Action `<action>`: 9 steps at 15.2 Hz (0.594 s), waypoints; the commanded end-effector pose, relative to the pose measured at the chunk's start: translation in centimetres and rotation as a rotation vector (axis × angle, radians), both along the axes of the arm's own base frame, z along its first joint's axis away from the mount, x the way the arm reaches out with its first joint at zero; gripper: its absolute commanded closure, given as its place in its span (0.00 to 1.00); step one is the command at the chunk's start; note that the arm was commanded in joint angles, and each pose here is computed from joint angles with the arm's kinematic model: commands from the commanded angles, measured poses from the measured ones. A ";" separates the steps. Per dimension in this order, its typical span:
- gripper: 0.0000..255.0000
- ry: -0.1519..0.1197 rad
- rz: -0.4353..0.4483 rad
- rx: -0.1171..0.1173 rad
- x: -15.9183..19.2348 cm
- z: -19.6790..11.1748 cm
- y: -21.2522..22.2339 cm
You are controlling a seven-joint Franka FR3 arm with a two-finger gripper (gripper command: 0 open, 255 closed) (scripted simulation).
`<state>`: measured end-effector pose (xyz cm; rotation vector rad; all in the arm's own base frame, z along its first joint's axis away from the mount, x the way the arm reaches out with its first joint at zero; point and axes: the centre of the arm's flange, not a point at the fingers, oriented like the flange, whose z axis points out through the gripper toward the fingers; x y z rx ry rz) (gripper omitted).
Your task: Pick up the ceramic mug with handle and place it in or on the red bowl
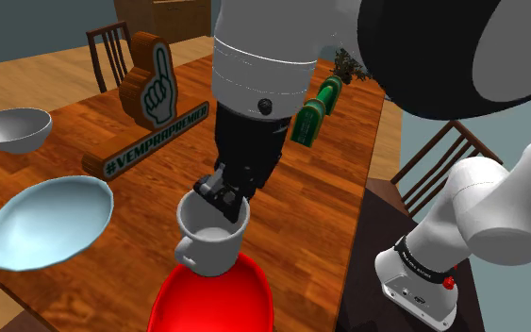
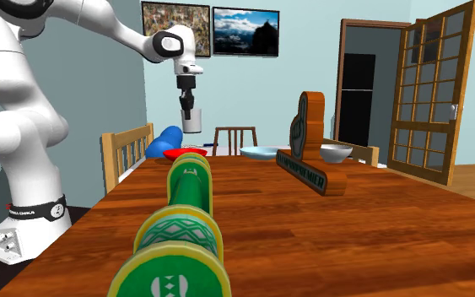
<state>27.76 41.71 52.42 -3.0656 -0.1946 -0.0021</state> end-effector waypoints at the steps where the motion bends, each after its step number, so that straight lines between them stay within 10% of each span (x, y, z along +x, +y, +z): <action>1: 1.00 0.000 -0.001 0.000 -2.1 0.3 1.7; 9: 1.00 0.000 -0.001 0.000 -5.2 -1.5 4.4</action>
